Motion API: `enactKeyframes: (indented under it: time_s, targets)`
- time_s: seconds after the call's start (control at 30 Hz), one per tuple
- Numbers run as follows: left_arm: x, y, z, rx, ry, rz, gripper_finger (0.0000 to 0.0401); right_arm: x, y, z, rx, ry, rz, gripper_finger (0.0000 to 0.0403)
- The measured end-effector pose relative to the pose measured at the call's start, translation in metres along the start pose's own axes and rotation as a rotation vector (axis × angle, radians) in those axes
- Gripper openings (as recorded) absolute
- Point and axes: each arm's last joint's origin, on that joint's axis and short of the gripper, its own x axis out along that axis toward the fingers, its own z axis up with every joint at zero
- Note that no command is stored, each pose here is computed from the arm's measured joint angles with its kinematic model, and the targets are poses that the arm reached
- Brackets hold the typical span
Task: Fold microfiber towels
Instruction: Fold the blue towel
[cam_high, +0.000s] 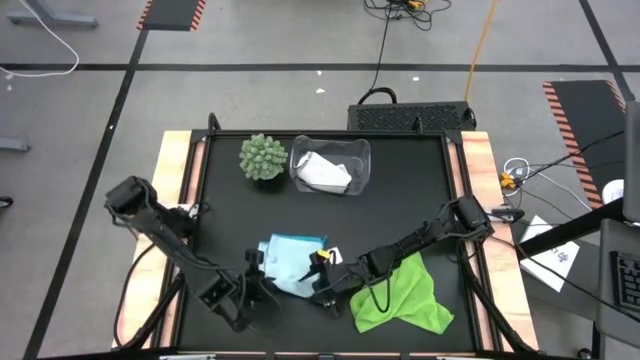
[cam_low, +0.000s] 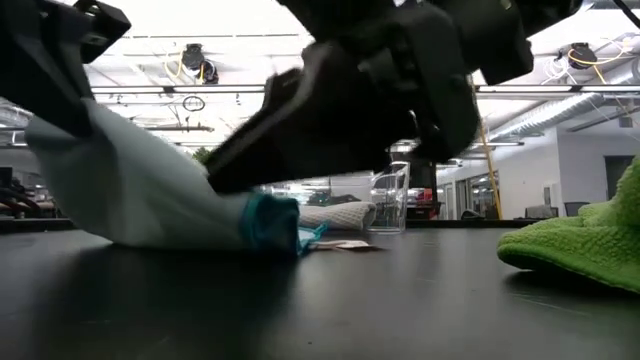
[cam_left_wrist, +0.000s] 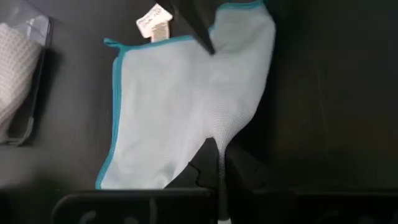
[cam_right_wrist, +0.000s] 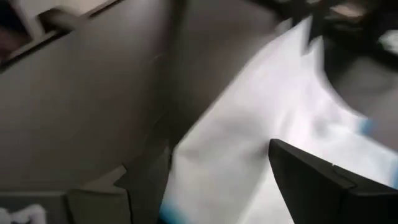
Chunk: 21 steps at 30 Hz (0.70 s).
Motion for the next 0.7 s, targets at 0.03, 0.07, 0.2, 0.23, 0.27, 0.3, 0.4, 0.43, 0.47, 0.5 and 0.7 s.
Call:
enactKeyframes:
  time_s: [0.03,0.07,0.2,0.23,0.27,0.3,0.4,0.43,0.47,0.5,0.7]
  targets:
    - [0.0,0.001,0.001,-0.013,-0.001,-0.002,0.0007,0.0,0.0,0.001,0.014,-0.008,-0.035,0.0265]
    - [0.001,0.002,0.001,-0.02,0.004,-0.008,0.0006,-0.001,-0.001,0.002,0.031,-0.012,-0.075,0.0265]
    - [0.004,0.007,0.004,-0.07,0.01,-0.002,0.0008,-0.001,-0.004,0.006,0.122,-0.046,-0.192,0.0265]
    - [0.005,0.008,0.004,-0.082,0.013,-0.001,0.0009,-0.001,-0.004,0.007,0.144,-0.057,-0.19,0.0265]
    - [0.005,0.009,0.004,-0.09,0.015,0.002,0.0008,-0.001,-0.004,0.008,0.16,-0.064,-0.189,0.0265]
    - [0.006,0.01,0.005,-0.095,0.017,0.003,0.0007,-0.002,-0.002,0.009,0.169,-0.069,-0.185,0.0265]
    - [0.007,0.012,0.005,-0.101,0.025,0.005,0.0005,-0.003,0.004,0.01,0.192,-0.076,-0.167,0.0265]
    - [0.007,0.012,0.005,-0.106,0.026,0.007,0.0007,-0.003,0.006,0.01,0.214,-0.079,-0.16,0.0265]
    - [0.008,0.013,0.005,-0.108,0.027,0.006,0.0009,-0.003,0.008,0.01,0.235,-0.08,-0.151,0.0265]
    - [0.008,0.014,0.006,-0.11,0.029,0.008,0.001,-0.003,0.009,0.01,0.256,-0.08,-0.134,0.0265]
    - [0.011,0.018,0.006,-0.116,0.045,0.024,0.0005,-0.006,0.024,0.012,0.313,-0.079,-0.096,0.0265]
